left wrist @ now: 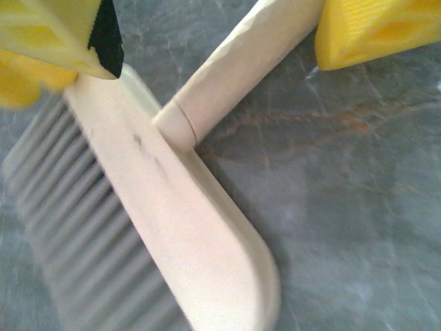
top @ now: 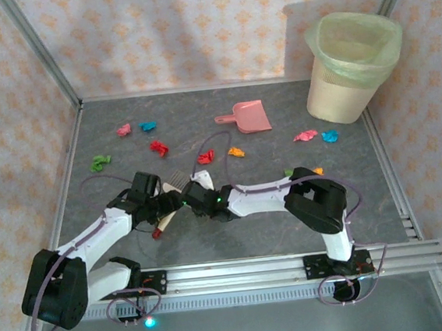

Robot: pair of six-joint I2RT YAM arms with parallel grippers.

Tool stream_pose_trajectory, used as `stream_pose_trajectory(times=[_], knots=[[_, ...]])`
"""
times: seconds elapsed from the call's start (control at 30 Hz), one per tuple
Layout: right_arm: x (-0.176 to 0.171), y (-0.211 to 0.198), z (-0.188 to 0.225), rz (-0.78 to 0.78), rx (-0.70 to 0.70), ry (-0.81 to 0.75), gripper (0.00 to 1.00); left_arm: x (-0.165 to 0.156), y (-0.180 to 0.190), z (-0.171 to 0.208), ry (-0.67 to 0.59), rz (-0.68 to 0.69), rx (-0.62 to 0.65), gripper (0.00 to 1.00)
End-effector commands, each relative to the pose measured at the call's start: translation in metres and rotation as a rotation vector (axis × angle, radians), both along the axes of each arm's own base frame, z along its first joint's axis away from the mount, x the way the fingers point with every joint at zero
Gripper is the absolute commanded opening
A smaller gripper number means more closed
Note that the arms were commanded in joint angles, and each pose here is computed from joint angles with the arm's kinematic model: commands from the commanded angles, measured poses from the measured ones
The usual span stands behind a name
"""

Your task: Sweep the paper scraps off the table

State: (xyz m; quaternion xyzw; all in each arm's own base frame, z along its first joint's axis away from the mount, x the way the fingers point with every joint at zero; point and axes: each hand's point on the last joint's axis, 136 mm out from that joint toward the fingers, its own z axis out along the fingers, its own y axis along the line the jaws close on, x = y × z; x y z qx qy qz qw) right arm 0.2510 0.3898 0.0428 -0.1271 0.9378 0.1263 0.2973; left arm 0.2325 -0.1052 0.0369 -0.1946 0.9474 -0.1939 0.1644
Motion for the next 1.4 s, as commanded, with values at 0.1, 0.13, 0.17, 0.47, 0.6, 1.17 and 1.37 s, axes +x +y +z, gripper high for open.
stream_pose_trajectory(times=[0.1,0.13,0.17,0.47,0.6,1.17,1.37], knots=[[0.017,-0.03,0.001,-0.108,0.058,0.051,0.38,-0.021,-0.011,-0.01,0.039,-0.08,0.031,0.74],[0.019,-0.034,0.003,-0.123,0.075,0.061,0.38,-0.023,-0.011,-0.01,0.041,-0.092,0.053,0.74],[0.021,-0.037,0.004,-0.133,0.091,0.067,0.38,-0.024,-0.01,-0.011,0.043,-0.102,0.076,0.74],[0.017,-0.043,0.026,-0.147,0.208,0.086,0.4,-0.022,-0.031,-0.004,0.001,-0.145,0.17,0.73],[0.015,-0.051,0.034,-0.176,0.2,0.086,0.41,-0.017,-0.042,0.003,-0.026,-0.13,0.2,0.73],[0.031,-0.127,0.058,-0.307,0.212,0.103,0.43,0.001,-0.066,-0.024,-0.076,0.091,0.395,0.5],[0.033,-0.134,0.053,-0.316,0.25,0.094,0.44,0.004,-0.062,-0.031,-0.084,0.11,0.425,0.37]])
